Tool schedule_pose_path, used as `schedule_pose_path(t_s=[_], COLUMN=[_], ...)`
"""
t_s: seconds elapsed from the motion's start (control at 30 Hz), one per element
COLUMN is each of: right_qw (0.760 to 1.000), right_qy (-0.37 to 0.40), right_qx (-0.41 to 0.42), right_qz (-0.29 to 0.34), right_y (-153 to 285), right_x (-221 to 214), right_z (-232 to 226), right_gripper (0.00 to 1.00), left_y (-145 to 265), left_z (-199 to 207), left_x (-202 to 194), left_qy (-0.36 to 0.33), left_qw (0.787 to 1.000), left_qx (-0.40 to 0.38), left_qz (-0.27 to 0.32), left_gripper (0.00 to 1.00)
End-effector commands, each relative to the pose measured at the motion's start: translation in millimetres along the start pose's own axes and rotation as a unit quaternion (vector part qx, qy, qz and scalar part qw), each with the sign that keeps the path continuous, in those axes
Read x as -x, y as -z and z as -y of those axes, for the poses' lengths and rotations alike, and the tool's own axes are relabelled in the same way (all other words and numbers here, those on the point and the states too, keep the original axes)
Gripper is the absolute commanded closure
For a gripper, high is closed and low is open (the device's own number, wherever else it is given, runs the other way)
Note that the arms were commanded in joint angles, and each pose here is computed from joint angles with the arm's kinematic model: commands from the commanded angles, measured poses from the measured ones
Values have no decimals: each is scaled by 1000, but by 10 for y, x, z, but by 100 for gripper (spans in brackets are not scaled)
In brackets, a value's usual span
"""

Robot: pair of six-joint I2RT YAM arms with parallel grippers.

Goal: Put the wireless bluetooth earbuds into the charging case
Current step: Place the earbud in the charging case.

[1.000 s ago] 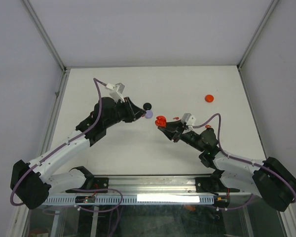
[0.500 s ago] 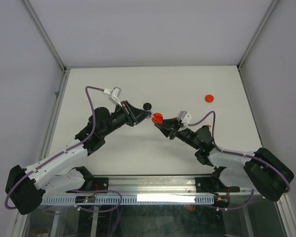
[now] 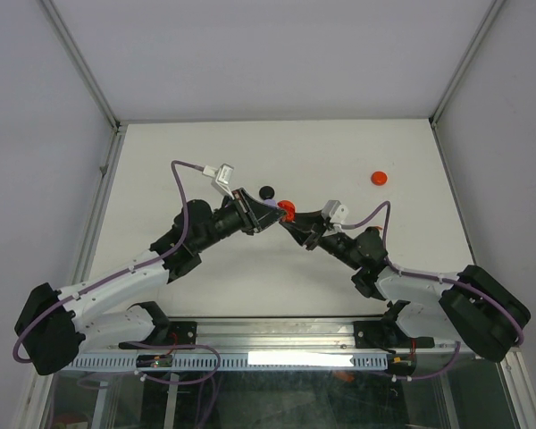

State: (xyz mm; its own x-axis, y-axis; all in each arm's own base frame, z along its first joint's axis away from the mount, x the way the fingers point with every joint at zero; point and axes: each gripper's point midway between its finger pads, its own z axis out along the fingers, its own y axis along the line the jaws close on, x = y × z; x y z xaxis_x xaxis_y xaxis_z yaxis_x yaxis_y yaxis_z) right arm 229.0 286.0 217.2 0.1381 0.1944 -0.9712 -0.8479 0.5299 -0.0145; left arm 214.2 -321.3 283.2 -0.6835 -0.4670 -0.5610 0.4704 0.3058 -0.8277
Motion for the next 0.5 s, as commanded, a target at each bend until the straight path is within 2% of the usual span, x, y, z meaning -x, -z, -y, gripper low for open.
schedule_pose_path(t_s=[0.0,0.47], right_qw=[997,997], right_qy=[26,26], right_qx=[2,5], right_qz=[67,71], right_y=[-122,-118], right_x=[413,437], right_z=[7,-19], right_gripper=[100,100], left_y=[-54,-93], left_z=[142,50], left_x=[125,142], left_qy=[0,7], left_qw=[999,999], left_qx=[-26,-7], left_qz=[33,50], left_gripper=[86,85])
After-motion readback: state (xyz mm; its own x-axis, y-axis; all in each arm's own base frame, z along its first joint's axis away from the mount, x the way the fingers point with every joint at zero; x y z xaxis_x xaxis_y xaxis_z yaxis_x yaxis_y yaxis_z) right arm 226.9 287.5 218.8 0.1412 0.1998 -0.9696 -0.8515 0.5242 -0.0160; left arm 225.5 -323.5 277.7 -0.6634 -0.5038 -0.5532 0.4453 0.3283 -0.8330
